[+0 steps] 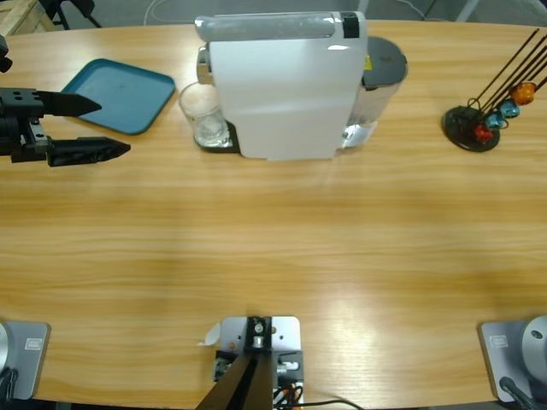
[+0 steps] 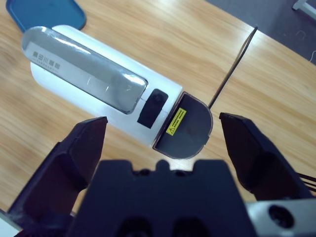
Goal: Pour coffee
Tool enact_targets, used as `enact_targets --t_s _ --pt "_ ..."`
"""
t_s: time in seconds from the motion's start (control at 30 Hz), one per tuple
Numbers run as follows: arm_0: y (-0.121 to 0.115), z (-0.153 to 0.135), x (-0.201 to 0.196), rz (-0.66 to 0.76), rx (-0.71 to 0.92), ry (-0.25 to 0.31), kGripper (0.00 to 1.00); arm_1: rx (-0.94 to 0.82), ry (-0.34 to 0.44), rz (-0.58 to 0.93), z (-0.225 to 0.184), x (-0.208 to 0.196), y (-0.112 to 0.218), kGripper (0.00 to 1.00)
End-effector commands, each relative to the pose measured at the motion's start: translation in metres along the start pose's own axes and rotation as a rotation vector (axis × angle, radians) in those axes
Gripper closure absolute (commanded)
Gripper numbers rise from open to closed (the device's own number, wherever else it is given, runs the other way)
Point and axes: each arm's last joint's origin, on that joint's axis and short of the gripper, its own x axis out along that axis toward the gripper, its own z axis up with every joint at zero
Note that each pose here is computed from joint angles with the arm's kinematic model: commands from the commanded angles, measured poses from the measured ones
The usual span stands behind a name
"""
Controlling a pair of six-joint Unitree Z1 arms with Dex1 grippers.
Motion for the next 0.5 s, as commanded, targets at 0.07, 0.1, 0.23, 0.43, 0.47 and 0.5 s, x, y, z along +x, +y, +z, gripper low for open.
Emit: enact_targets --t_s 0.07,0.1,0.23,0.43,0.47,0.5 --pt "-0.007 -0.013 -0.004 0.004 0.01 0.009 0.0 -0.007 -0.013 0.022 -0.009 -0.025 0.002 0.0" --pt "-0.007 -0.013 -0.003 0.002 0.008 0.014 0.0 -0.007 -0.019 0.022 -0.009 -0.028 0.002 0.0" --pt "-0.004 -0.014 0.004 -0.007 -0.001 0.038 0.0 -0.003 -0.009 0.028 -0.018 -0.044 0.003 0.0" --pt "-0.006 -0.013 0.0 0.002 0.004 0.02 0.0 -0.019 -0.063 0.047 -0.066 -0.078 -0.006 0.0" --pt "-0.006 -0.013 0.0 0.004 0.002 0.021 0.0 -0.02 -0.061 0.048 -0.077 -0.077 -0.007 0.0" --pt "-0.006 -0.013 -0.001 0.003 -0.003 0.018 0.0 -0.022 -0.051 0.048 -0.088 -0.073 -0.008 0.0"
